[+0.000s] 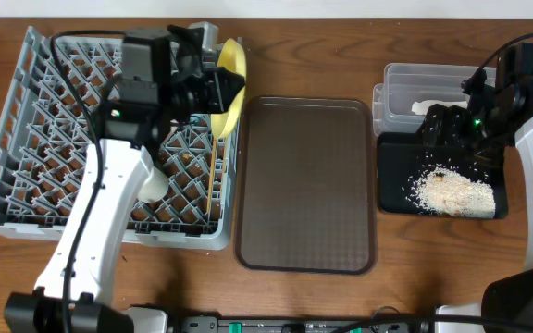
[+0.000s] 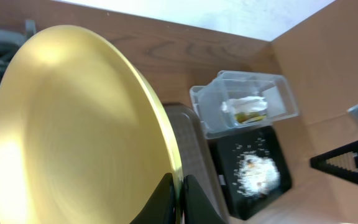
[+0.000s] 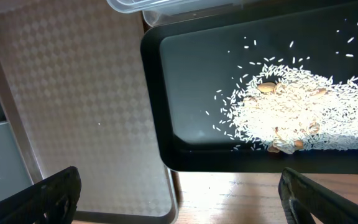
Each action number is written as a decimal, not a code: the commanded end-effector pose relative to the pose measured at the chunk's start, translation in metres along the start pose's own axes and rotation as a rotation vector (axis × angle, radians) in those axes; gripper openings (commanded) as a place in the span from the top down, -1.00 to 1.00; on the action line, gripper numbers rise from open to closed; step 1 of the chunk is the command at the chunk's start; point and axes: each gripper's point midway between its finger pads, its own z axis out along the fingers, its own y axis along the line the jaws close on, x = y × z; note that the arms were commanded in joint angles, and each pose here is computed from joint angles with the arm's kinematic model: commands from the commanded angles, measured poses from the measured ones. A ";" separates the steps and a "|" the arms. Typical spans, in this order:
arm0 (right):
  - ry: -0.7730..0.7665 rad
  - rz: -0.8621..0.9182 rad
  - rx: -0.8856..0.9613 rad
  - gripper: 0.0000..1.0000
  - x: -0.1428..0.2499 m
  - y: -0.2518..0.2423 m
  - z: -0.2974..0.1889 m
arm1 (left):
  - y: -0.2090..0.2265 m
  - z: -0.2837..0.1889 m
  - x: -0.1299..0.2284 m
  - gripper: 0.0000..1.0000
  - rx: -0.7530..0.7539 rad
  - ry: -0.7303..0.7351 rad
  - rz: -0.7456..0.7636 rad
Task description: Sort waste into correct bins and load items into the dishwasher
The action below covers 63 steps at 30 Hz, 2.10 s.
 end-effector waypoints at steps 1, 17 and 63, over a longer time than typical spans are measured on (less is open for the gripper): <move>-0.031 -0.015 -0.001 -0.98 -0.001 0.000 -0.010 | -0.004 0.001 0.002 0.85 0.126 0.046 -0.080; -0.027 -0.014 0.000 -0.98 0.000 0.000 -0.010 | 0.087 0.021 0.004 0.84 -0.128 0.038 -0.187; -0.246 -0.147 0.084 -0.98 0.002 -0.006 0.001 | 0.094 -0.132 0.130 -0.70 -0.746 0.202 -0.038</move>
